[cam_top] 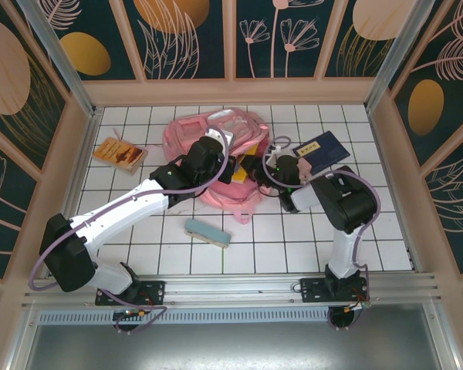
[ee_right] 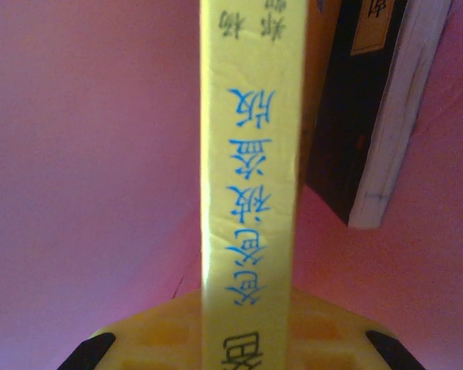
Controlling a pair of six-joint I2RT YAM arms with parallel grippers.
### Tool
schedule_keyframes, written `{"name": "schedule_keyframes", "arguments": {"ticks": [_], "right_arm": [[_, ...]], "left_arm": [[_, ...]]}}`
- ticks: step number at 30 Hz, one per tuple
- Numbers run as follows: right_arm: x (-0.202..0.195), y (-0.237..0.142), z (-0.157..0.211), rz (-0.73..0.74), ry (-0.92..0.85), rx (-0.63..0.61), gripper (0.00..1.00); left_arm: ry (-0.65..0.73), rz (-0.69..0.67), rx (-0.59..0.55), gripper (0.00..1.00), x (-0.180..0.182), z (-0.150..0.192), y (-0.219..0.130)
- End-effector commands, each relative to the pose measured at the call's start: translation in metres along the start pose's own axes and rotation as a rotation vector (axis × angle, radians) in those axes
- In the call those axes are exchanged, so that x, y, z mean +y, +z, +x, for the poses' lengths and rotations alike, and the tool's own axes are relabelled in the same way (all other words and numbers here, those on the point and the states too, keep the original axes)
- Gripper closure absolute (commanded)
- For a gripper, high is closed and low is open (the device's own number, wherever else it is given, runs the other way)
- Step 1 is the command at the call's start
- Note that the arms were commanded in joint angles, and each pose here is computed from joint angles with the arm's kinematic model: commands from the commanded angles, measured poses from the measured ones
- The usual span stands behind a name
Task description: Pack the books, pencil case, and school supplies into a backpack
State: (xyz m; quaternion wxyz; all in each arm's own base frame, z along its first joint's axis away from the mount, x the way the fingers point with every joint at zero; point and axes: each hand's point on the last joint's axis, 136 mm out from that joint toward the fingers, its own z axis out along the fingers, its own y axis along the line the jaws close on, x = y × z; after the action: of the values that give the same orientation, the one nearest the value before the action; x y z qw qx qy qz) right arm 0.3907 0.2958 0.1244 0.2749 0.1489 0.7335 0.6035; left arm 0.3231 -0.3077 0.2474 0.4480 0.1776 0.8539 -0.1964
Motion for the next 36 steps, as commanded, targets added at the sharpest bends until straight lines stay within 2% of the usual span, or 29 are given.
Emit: {"name": "schedule_keyframes", "arguments": {"ticks": [1, 4, 5, 6, 9, 15, 17, 24, 31, 32, 33, 35, 36], "right_arm": [[0.036, 0.022, -0.021, -0.083, -0.106, -0.126, 1.0], [0.026, 0.039, -0.022, -0.03, -0.102, -0.146, 0.99], [0.024, 0.043, -0.022, -0.021, -0.096, -0.145, 0.94], [0.022, 0.047, -0.022, -0.01, -0.091, -0.14, 0.87], [0.011, 0.053, -0.019, 0.058, -0.086, -0.116, 0.57], [0.003, 0.026, -0.015, 0.131, -0.095, -0.114, 0.32], [0.001, 0.015, -0.012, 0.152, -0.088, -0.11, 0.19], [-0.003, -0.034, 0.01, 0.213, -0.101, -0.073, 0.18], [0.003, -0.093, 0.031, 0.227, -0.146, -0.073, 0.18], [0.006, -0.102, 0.033, 0.226, -0.162, -0.081, 0.19], [0.007, -0.112, 0.035, 0.23, -0.181, -0.092, 0.19], [0.011, -0.129, 0.035, 0.239, -0.213, -0.12, 0.19], [0.013, -0.138, 0.036, 0.242, -0.231, -0.135, 0.19]], "left_arm": [[-0.031, 0.076, -0.097, 1.0, -0.015, -0.029, -0.02], [-0.022, 0.073, -0.094, 1.0, -0.013, -0.026, -0.022], [-0.021, 0.068, -0.094, 1.0, -0.012, -0.025, -0.023], [-0.021, 0.057, -0.093, 1.0, -0.01, -0.024, -0.023], [-0.019, 0.033, -0.093, 1.0, -0.005, -0.021, -0.022], [-0.019, -0.033, -0.084, 1.0, 0.007, -0.013, -0.013], [-0.022, -0.057, -0.081, 1.0, 0.011, -0.011, -0.009], [-0.033, -0.166, -0.077, 1.0, 0.028, -0.01, 0.002], [-0.048, -0.141, -0.04, 1.0, 0.022, 0.0, 0.019], [-0.051, -0.133, -0.033, 0.97, 0.021, 0.003, 0.021], [-0.054, -0.128, -0.026, 0.89, 0.02, 0.005, 0.023], [-0.064, -0.12, -0.016, 0.87, 0.02, 0.009, 0.025], [-0.073, -0.114, -0.011, 0.83, 0.02, 0.011, 0.026]]}}
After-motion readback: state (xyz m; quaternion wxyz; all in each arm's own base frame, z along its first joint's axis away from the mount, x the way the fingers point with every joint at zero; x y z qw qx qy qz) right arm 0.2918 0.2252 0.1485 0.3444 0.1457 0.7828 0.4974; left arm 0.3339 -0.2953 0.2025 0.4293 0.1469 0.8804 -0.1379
